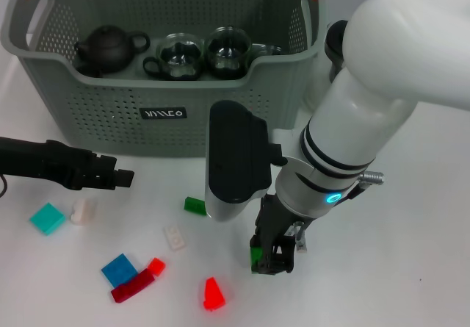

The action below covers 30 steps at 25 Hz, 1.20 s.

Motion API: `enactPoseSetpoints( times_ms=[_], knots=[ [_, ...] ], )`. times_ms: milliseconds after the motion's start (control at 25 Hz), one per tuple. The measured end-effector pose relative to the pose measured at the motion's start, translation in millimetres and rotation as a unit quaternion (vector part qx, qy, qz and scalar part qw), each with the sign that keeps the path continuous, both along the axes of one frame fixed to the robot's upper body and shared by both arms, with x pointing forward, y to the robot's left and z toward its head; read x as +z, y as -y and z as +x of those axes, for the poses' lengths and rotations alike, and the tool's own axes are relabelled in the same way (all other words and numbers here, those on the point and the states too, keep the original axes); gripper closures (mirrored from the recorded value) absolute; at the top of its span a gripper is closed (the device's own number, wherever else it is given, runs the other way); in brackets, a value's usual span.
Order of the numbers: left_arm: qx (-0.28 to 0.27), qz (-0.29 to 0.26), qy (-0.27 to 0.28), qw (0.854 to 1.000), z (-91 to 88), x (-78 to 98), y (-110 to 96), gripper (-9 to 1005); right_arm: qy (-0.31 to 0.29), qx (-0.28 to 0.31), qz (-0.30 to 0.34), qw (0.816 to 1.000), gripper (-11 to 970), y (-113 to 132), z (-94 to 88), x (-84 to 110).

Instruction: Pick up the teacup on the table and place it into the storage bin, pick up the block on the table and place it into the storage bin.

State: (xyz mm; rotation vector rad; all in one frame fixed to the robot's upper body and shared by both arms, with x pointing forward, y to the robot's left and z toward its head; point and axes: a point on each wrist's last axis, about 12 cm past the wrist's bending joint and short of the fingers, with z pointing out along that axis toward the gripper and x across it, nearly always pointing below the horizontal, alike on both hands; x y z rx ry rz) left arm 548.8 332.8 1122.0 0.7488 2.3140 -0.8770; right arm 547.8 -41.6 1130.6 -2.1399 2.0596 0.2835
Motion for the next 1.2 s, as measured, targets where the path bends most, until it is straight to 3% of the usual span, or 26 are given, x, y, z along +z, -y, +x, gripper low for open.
enactPoseSetpoints(
  times_ms=[240,800,1000,1200],
  knots=[
    [0.001,0.001,0.000,1.000,-0.4,-0.4,-1,429,0.008,-0.003,0.008,1.000,631,-1,4.3,13.9],
    [0.003,0.005,0.005,1.000,2.5,2.0,-2,429,0.088,-0.019,0.113,0.990,630,4,18.5,129.9],
    [0.003,0.005,0.005,1.000,2.9,2.3,-2,429,0.126,-0.037,0.140,0.981,630,7,28.1,151.2],
    [0.006,0.005,0.004,1.000,1.8,1.2,-3,429,0.176,-0.064,0.184,0.965,630,5,44.5,160.4]
  ],
)
